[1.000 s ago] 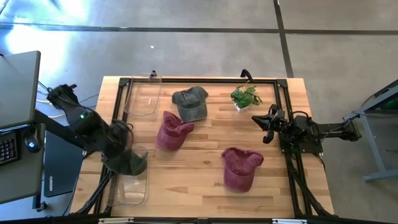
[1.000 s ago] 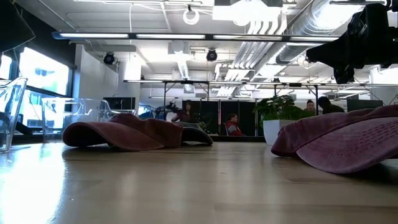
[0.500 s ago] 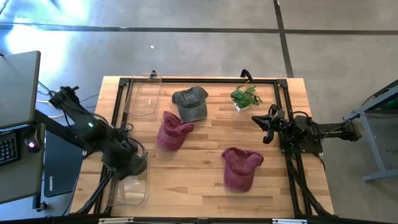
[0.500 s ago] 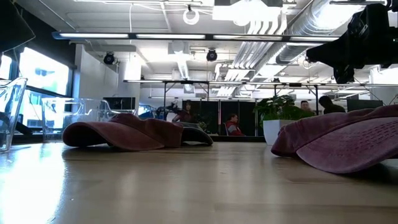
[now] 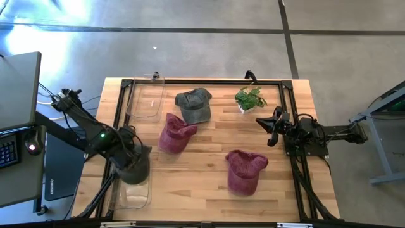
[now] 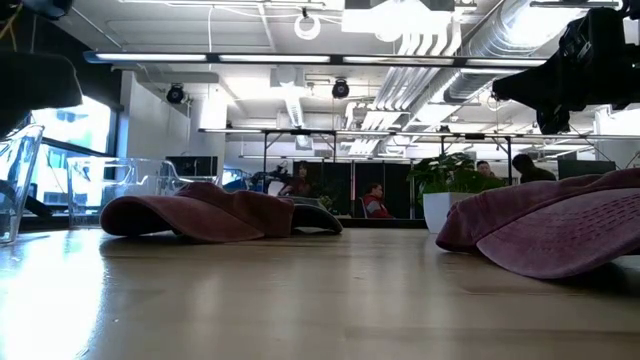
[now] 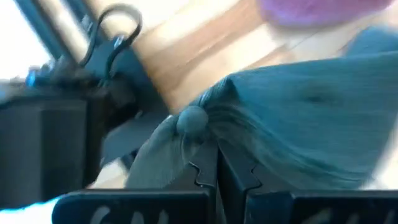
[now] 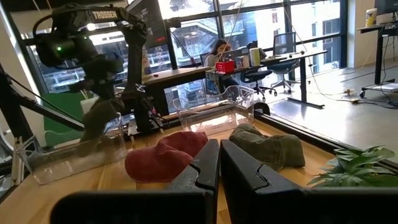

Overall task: Pick & Place hat
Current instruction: Put the bottom black cap into the bottom transparent bin, then put the bottom red cap into the top transparent bin

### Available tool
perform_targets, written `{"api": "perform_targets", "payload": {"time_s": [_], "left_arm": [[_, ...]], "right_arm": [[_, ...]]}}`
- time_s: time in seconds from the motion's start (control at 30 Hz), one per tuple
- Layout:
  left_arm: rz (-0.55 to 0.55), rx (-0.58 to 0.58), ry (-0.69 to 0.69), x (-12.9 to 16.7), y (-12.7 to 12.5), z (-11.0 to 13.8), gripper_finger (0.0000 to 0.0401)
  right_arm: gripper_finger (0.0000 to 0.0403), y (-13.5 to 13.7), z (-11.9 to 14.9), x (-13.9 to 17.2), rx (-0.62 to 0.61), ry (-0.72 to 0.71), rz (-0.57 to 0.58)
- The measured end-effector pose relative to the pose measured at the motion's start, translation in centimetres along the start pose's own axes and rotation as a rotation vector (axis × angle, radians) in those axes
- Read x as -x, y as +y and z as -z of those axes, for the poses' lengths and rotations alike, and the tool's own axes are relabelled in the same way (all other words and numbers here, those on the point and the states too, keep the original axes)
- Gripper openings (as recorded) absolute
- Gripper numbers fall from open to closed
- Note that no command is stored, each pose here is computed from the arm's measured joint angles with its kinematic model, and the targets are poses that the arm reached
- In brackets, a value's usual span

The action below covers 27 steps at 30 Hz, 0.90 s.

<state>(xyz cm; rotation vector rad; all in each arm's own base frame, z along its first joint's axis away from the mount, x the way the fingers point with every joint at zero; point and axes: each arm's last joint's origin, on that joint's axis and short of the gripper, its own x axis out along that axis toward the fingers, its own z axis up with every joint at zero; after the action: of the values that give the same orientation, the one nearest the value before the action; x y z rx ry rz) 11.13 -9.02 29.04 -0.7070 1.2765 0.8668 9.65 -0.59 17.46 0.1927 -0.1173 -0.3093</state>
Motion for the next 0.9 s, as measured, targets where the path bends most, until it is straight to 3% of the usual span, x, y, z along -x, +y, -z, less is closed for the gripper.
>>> {"api": "perform_targets", "payload": {"time_s": [0.17,0.3,0.37,0.5,0.57,0.67,0.8,0.9], "left_arm": [[0.049,-0.009,0.057,1.3,0.1,-0.1,0.0001],[0.141,-0.025,0.113,3.8,-0.1,-0.4,0.0001],[0.238,-0.008,0.101,5.4,-0.4,-0.6,0.0000],[0.531,-0.080,-0.024,7.1,-2.6,-0.9,0.0000],[0.602,-0.159,-0.041,7.0,-3.7,-0.7,0.0000],[0.605,-0.167,-0.116,6.3,-5.2,-0.6,0.0000],[0.582,-0.078,-0.384,5.4,-7.7,-1.9,0.0000],[0.567,0.039,-0.556,4.9,-9.2,-3.8,0.0000]], "right_arm": [[0.0012,0.0,0.0,0.0,-0.001,-0.003,-0.001],[0.0012,0.1,-0.4,0.0,-0.019,-0.037,-0.006],[0.0012,0.1,-0.5,0.0,-0.059,-0.052,-0.011],[0.0012,0.1,-0.8,0.0,-0.166,-0.074,-0.019],[0.0012,0.1,-0.9,0.0,-0.229,-0.085,-0.024],[0.0012,0.2,-1.2,0.1,-0.334,-0.118,-0.036],[0.0012,0.3,-2.4,0.3,-0.464,-0.226,-0.079],[0.0012,0.0,-2.9,0.4,-0.483,-0.312,0.027]]}}
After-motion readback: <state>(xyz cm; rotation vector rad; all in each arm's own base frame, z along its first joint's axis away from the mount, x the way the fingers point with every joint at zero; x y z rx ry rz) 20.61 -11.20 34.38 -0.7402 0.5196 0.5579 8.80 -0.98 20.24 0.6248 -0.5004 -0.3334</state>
